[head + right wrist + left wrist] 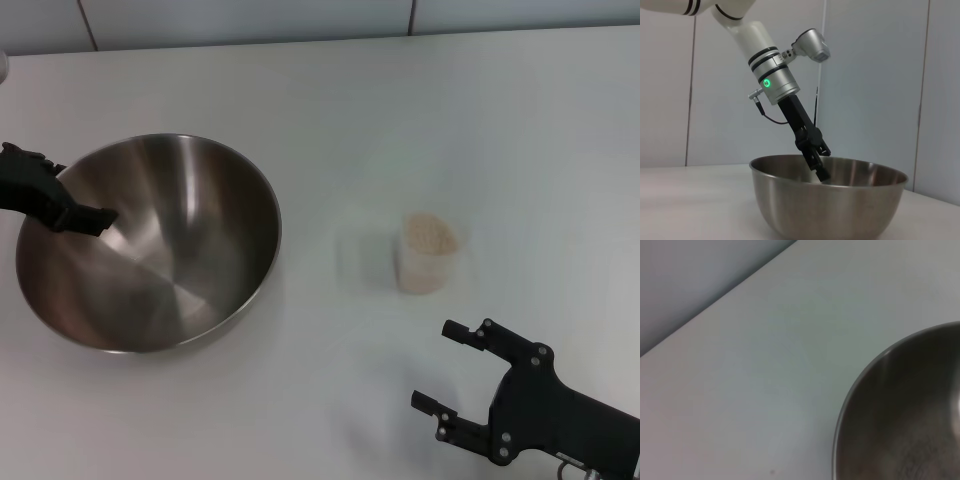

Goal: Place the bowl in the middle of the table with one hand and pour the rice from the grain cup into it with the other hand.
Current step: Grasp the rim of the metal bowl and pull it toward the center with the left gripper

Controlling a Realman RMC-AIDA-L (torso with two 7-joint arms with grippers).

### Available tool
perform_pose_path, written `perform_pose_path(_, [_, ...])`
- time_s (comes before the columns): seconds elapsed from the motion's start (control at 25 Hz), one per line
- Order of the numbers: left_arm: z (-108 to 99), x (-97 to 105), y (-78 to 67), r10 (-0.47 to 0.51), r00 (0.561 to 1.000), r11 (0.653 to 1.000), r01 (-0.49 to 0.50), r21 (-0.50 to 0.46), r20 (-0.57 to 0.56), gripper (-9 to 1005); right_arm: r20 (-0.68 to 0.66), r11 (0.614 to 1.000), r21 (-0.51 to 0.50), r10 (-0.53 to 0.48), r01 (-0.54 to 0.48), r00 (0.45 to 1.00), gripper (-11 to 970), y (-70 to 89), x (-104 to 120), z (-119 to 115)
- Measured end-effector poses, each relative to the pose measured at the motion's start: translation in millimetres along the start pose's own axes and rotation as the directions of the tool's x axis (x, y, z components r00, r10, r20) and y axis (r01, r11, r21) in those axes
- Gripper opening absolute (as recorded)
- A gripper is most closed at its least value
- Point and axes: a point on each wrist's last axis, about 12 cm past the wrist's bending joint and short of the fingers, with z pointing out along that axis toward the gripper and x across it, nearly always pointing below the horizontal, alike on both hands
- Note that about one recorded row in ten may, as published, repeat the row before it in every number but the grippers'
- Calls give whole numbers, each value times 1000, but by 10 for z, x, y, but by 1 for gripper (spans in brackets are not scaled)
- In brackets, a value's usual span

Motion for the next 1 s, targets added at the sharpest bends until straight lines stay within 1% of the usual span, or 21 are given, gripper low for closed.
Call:
perform_pose_path(0.08, [4,-4,4,4,1000,1000,-4,-3,-2,768,0,1000,0,0,0,1000,752,0,0,0])
perform_pose_path(0.52, [25,-28,-6,28,1000,1000,-28,0,-12,577,8,1000,-2,-1,1,1000,752,0,-10,2])
perform_pose_path(0.8, [38,-79,-7,40,999,999,-40,6,-22,261,15,1000,-4,-2,2,1000,752,-4,-19,8])
perform_pose_path(0.92, [47,-163,19,23,1000,999,-22,42,-18,130,15,1000,-5,-2,2,1000,753,-4,-19,9])
perform_pose_path(1.0, [49,-175,37,8,1000,998,-7,57,-18,127,15,1000,-6,-2,2,1000,753,-3,-19,9])
